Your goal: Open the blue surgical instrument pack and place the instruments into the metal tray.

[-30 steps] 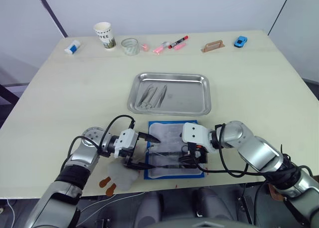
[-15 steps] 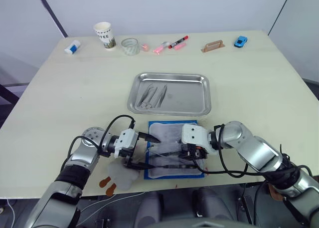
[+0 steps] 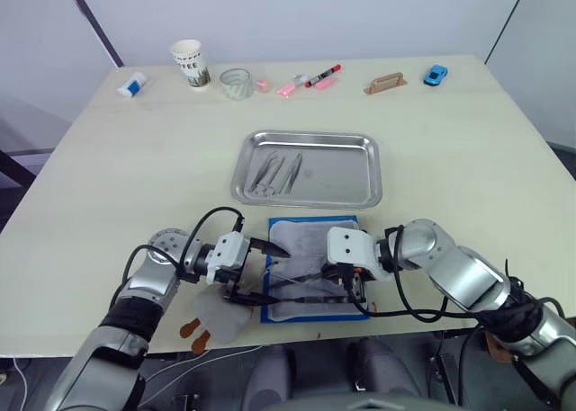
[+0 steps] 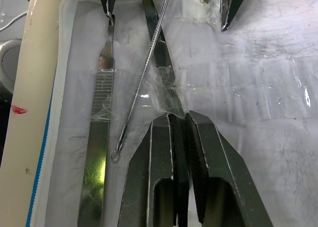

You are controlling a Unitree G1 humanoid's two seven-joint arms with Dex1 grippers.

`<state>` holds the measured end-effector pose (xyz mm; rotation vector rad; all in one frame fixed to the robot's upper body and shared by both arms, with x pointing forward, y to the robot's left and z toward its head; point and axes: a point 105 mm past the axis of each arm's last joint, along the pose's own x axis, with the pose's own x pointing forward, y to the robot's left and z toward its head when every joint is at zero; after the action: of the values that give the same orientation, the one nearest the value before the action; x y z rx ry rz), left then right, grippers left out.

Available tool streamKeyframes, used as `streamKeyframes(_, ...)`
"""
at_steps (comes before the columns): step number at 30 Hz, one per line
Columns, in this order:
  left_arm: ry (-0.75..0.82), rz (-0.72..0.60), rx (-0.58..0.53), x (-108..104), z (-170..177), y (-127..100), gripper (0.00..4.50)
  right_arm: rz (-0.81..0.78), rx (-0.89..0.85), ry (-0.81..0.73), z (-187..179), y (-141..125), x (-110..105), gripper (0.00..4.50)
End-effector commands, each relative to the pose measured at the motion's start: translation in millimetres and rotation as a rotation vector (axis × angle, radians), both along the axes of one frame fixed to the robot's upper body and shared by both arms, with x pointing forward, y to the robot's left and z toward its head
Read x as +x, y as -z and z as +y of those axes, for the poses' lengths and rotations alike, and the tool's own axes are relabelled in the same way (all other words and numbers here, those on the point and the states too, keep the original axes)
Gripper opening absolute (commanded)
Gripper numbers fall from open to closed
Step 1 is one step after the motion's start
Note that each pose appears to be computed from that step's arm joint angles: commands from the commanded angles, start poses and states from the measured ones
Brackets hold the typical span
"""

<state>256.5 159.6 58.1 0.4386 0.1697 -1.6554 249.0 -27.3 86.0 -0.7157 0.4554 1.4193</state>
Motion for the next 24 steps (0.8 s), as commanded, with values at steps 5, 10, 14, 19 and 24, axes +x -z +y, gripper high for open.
streamKeyframes(5,0.013,0.112,0.097,-14.3,13.3,23.0,4.5,0.022,-0.078,0.12,-21.3,5.2,5.2,0.03)
streamKeyframes(10,0.013,0.113,0.097,-14.1,13.4,22.9,4.5,0.013,-0.051,0.141,-16.5,7.3,6.2,0.03)
streamKeyframes(14,0.012,0.114,0.099,-14.0,13.6,23.0,4.5,0.011,-0.066,0.155,-19.7,9.2,8.2,0.03)
streamKeyframes(19,0.011,0.113,0.097,-13.4,13.2,22.7,4.5,0.02,-0.067,0.125,-19.1,8.6,5.4,0.43)
streamKeyframes(24,0.012,0.112,0.096,-12.7,12.7,22.4,4.5,-0.006,-0.057,0.129,-19.5,6.4,7.3,1.9)
